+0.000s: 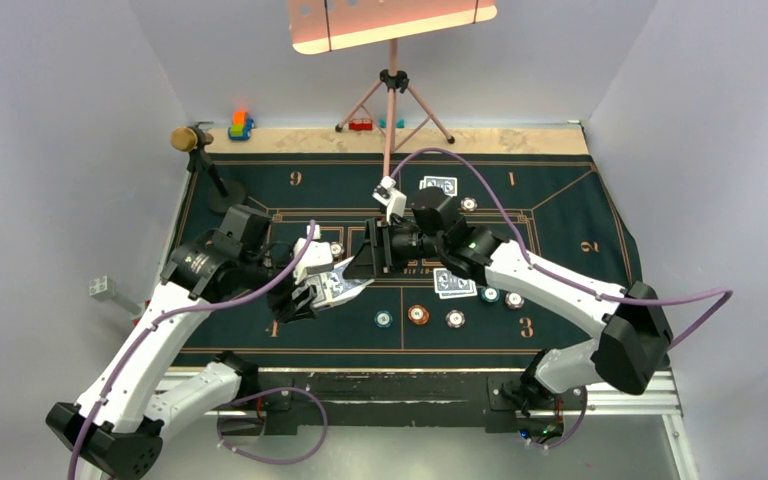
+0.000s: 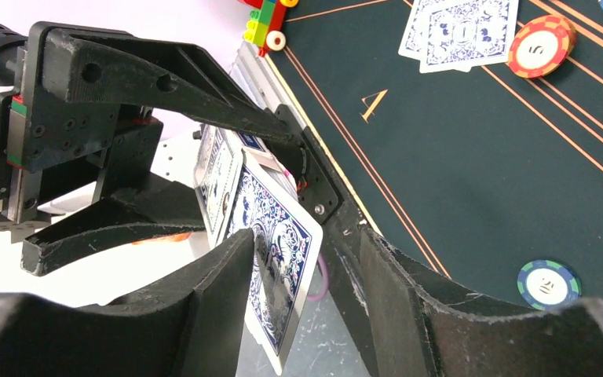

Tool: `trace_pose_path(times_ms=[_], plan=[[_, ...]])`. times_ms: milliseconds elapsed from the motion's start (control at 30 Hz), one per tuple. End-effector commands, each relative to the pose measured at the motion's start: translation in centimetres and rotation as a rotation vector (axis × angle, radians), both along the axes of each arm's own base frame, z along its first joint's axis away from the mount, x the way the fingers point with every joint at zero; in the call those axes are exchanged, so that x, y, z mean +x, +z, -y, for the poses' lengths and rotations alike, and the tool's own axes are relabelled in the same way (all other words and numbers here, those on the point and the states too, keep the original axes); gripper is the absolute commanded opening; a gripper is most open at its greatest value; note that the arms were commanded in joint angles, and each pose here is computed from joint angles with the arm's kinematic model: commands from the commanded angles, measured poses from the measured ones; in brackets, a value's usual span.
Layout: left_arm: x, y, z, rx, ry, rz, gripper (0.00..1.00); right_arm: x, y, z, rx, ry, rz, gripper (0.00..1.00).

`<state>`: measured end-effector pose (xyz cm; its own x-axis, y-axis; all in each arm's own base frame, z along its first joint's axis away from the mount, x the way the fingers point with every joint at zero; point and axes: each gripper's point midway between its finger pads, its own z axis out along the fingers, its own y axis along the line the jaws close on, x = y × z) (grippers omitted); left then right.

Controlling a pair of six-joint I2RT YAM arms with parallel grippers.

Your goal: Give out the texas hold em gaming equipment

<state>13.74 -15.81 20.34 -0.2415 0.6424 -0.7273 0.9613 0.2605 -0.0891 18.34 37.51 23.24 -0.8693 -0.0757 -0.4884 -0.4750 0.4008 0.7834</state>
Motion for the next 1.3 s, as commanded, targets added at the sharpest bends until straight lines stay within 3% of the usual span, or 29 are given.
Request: trace_pose_path(times_ms=[0,433,1033,1267], plan=[[0.3,1.9,0.6,-0.052,-0.005,0.055,0.0,0.2,1.2,1.0,0.003,-0.032,0.051,0.55],[0.2,2.0,0.5,-0.052,-0.008,0.059,0.0,1.2,1.6,2.4,-0.02,-0.082,0.079,0.28],[0.1,1.7,0.5,-0.05,-0.013,0.046,0.0,2.5,3.8,4.2,-0.021,-0.134,0.152,0.26],[0.0,1.5,0.4,-0.044,-0.015,0.043,0.0,2.5,6.4,4.6,0.011,-0.143,0.199,0.19]])
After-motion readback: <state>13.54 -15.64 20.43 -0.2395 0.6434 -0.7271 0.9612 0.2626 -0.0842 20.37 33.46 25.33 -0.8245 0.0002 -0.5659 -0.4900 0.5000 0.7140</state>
